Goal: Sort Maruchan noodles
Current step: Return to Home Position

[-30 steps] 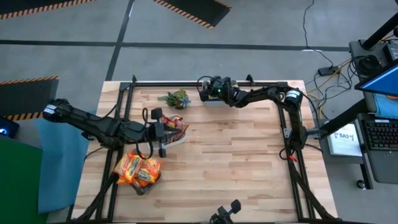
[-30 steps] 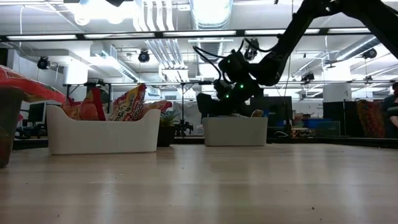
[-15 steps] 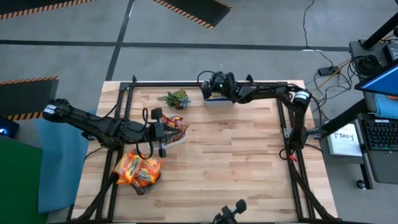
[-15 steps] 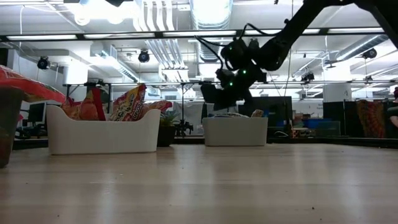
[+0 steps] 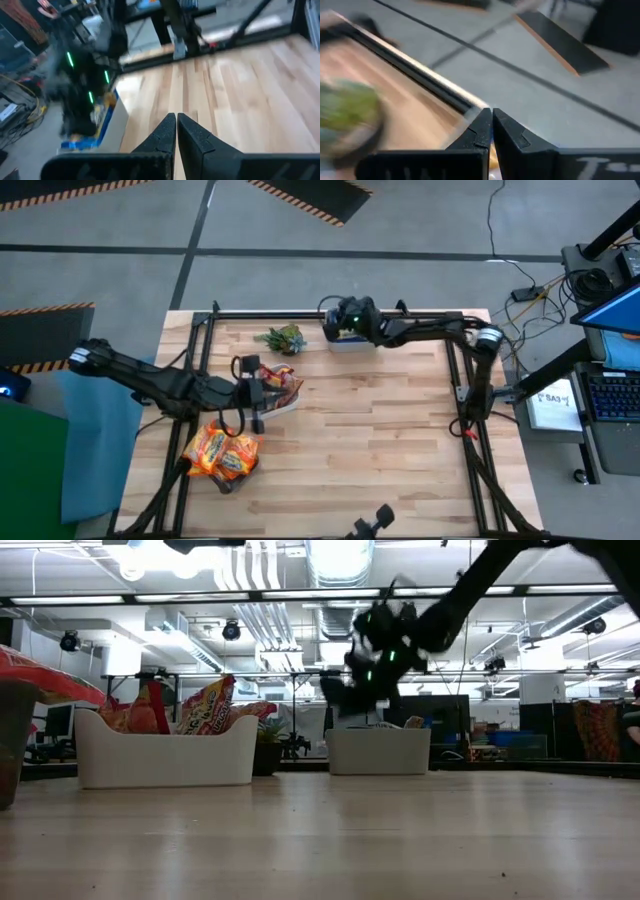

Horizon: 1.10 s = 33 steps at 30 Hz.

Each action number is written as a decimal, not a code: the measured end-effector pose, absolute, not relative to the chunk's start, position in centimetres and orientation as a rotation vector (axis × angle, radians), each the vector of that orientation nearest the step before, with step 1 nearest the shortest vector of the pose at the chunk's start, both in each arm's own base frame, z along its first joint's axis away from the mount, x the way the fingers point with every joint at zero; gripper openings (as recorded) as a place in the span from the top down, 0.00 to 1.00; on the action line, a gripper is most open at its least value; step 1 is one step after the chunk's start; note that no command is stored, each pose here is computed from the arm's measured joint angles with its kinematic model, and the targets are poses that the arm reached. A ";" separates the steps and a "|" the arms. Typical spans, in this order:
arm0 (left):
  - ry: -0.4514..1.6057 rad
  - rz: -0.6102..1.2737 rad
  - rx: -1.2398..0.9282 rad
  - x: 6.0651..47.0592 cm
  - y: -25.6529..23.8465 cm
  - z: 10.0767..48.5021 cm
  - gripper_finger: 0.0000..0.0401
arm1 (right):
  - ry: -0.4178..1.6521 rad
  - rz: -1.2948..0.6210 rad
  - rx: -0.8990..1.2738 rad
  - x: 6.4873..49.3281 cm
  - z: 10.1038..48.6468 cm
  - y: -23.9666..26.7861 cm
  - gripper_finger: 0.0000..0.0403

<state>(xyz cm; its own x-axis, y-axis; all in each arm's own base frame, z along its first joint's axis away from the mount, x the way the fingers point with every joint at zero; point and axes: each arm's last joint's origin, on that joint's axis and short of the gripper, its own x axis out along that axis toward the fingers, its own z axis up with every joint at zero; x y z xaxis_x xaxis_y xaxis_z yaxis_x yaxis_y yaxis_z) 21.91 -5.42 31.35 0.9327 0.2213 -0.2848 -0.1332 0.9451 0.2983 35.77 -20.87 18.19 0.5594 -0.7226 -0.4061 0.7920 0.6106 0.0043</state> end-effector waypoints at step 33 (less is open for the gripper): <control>-0.175 0.174 0.111 7.4 -1.4 23.5 1.00 | -0.331 0.002 -0.152 10.4 20.4 -3.9 0.98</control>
<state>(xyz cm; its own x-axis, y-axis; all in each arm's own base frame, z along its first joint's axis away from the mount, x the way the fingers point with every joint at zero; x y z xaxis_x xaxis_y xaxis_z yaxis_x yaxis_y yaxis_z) 7.40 -1.39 23.46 0.9697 0.1621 0.1827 -0.1814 0.9789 0.0944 10.43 -3.86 20.39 0.9457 0.0272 0.3238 0.0226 0.9886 -0.1489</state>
